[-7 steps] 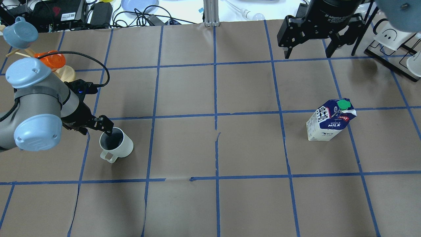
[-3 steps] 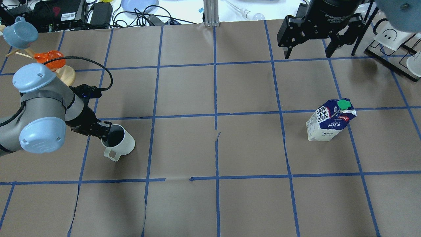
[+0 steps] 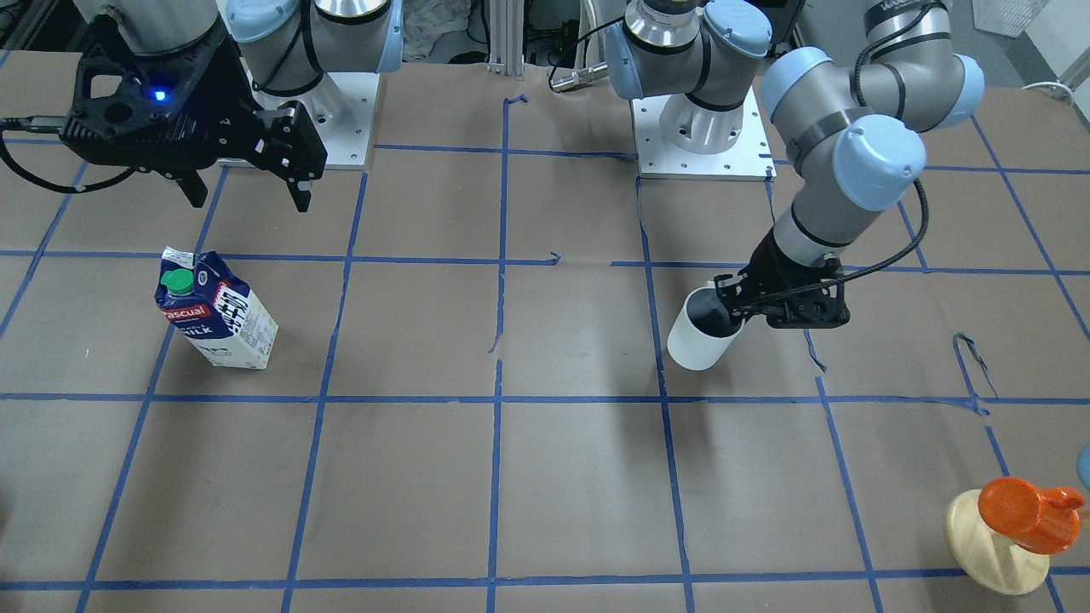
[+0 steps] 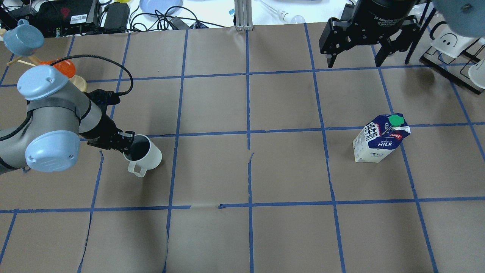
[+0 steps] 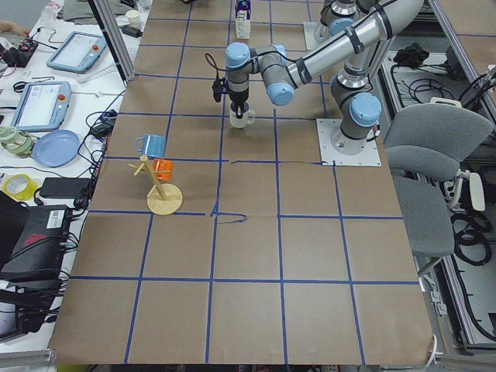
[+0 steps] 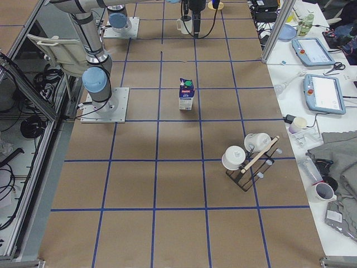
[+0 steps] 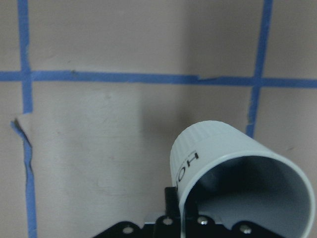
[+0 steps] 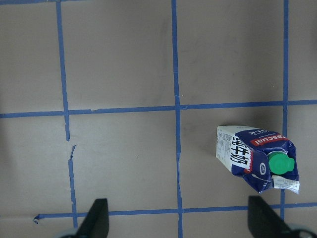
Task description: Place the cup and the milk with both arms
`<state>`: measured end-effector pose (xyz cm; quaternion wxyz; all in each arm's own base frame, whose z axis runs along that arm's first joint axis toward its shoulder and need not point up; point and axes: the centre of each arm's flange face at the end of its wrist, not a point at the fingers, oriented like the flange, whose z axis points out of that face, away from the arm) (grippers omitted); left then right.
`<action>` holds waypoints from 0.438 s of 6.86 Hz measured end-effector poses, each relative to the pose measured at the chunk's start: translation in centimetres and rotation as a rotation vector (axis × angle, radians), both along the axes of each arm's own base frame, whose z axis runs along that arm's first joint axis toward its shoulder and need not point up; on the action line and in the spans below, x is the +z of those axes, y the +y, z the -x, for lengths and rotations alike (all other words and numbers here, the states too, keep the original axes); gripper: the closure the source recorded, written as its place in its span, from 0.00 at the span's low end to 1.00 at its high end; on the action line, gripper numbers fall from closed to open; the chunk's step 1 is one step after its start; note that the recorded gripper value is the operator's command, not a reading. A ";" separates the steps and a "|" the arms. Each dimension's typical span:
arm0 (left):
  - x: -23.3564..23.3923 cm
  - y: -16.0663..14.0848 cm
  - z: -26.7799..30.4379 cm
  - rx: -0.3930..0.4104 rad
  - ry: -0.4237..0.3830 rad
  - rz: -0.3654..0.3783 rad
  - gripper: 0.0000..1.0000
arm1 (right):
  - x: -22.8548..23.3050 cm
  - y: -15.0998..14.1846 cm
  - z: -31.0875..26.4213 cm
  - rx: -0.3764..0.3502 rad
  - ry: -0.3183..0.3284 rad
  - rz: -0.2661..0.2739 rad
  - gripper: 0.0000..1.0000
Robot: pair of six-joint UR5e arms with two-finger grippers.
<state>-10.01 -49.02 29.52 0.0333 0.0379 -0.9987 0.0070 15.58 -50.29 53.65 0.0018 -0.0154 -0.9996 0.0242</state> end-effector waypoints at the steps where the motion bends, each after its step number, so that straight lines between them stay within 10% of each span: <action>1: 0.4 0.5 5.8 0.031 0.006 0.003 1.00 | 0.0 0.0 0.0 0.000 0.000 0.000 0.00; 3: -0.5 4.1 16.3 0.066 0.013 -0.012 1.00 | 0.0 0.0 0.0 0.002 0.000 0.000 0.00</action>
